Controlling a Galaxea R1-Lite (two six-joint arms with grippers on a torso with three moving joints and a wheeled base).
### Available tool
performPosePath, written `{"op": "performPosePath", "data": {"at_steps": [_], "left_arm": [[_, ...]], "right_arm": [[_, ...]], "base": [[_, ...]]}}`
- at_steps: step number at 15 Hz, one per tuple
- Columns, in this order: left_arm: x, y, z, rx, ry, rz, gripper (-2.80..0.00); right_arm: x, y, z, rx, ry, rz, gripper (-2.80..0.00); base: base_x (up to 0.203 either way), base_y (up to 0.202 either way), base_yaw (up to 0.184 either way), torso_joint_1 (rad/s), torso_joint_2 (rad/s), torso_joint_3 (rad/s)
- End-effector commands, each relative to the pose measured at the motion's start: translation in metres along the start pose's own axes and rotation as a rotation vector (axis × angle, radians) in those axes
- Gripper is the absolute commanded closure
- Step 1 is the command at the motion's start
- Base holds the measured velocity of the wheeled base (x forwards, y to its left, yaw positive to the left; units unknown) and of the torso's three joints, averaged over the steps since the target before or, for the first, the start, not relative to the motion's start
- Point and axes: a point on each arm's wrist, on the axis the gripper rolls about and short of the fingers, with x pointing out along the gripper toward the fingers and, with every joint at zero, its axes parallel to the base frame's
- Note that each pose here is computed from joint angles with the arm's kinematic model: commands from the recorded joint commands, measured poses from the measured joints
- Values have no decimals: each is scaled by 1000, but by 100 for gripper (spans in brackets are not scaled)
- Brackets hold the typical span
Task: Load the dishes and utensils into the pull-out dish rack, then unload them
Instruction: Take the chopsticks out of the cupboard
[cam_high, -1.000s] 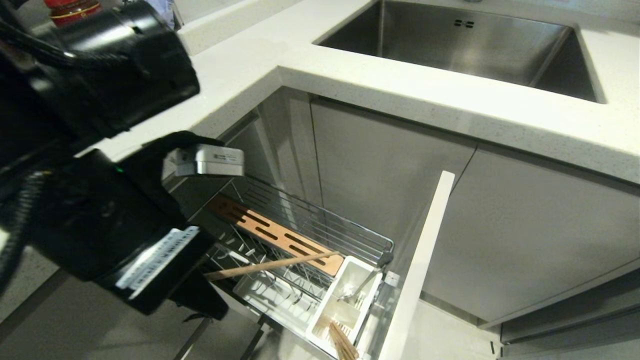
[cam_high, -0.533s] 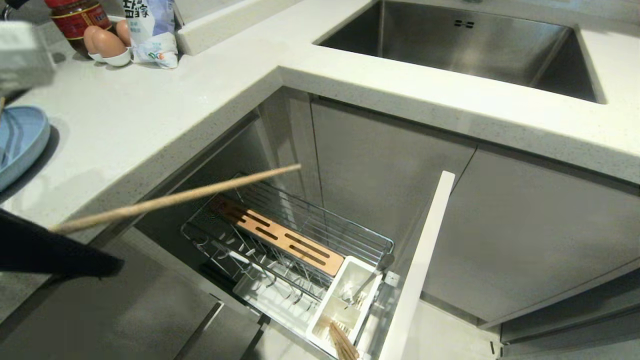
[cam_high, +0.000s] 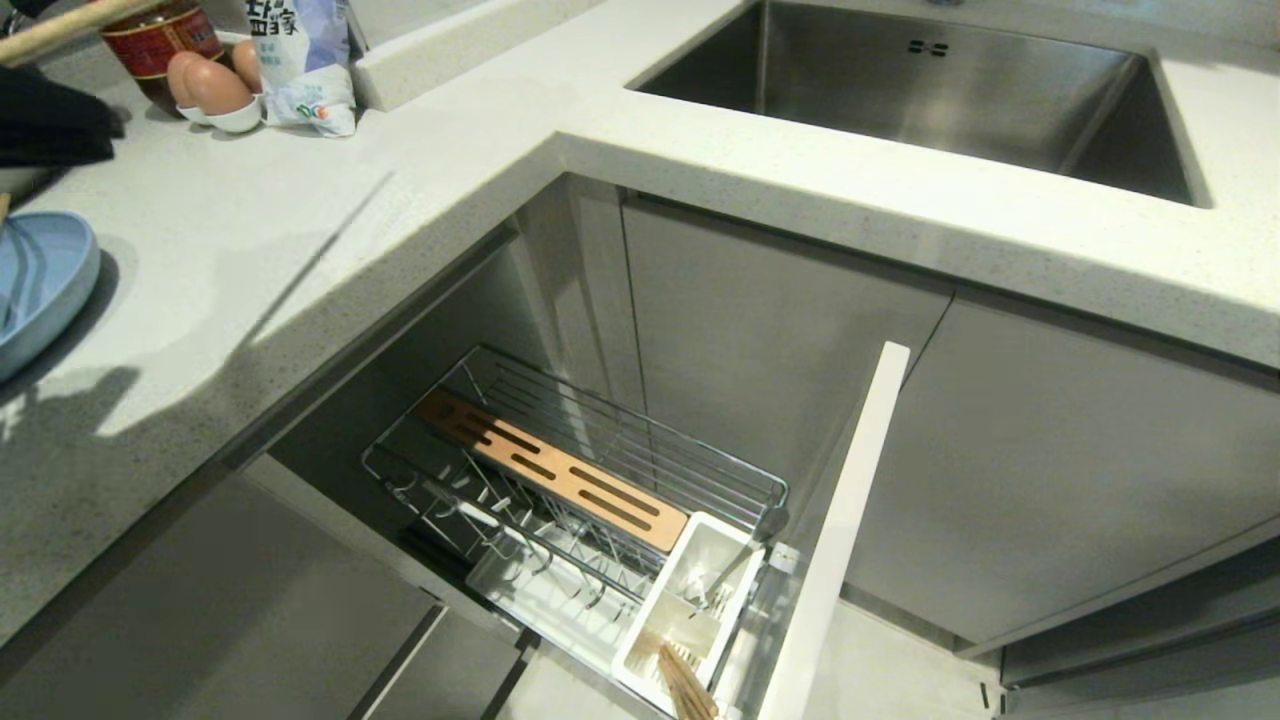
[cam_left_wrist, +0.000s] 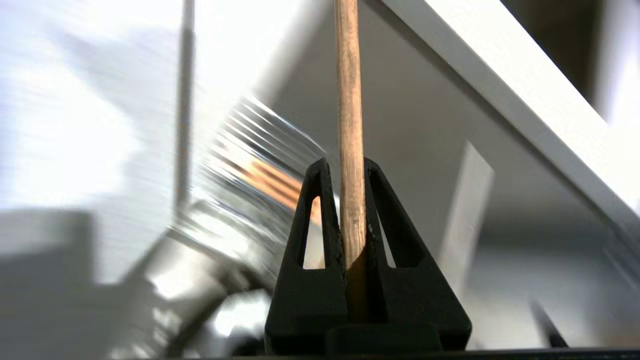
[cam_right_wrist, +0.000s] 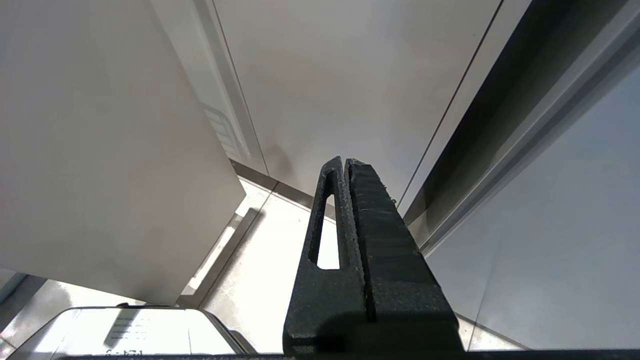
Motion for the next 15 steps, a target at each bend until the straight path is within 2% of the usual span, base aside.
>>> {"op": "performPosePath", "data": {"at_steps": [1, 2, 3, 5, 7, 9, 11, 15], "left_arm": [[8, 7, 2, -6, -128, 251, 0], [14, 9, 1, 17, -169, 375, 0], [21, 12, -4, 46, -177, 468, 0], [30, 21, -7, 51, -169, 569, 0], [34, 32, -7, 32, -175, 665, 0], [35, 37, -9, 5, -172, 703, 0], [33, 40, -14, 1, -136, 725, 0], [35, 47, -16, -24, -125, 778, 0]], "right_arm": [[0, 0, 0, 0, 0, 0, 0], [0, 0, 0, 0, 0, 0, 0], [0, 0, 0, 0, 0, 0, 0], [0, 0, 0, 0, 0, 0, 0], [0, 0, 0, 0, 0, 0, 0], [0, 0, 0, 0, 0, 0, 0], [0, 0, 0, 0, 0, 0, 0], [0, 0, 0, 0, 0, 0, 0]], "base": [[0, 0, 0, 0, 0, 0], [0, 0, 0, 0, 0, 0], [0, 0, 0, 0, 0, 0], [0, 0, 0, 0, 0, 0], [0, 0, 0, 0, 0, 0], [0, 0, 0, 0, 0, 0], [0, 0, 0, 0, 0, 0], [0, 0, 0, 0, 0, 0]]}}
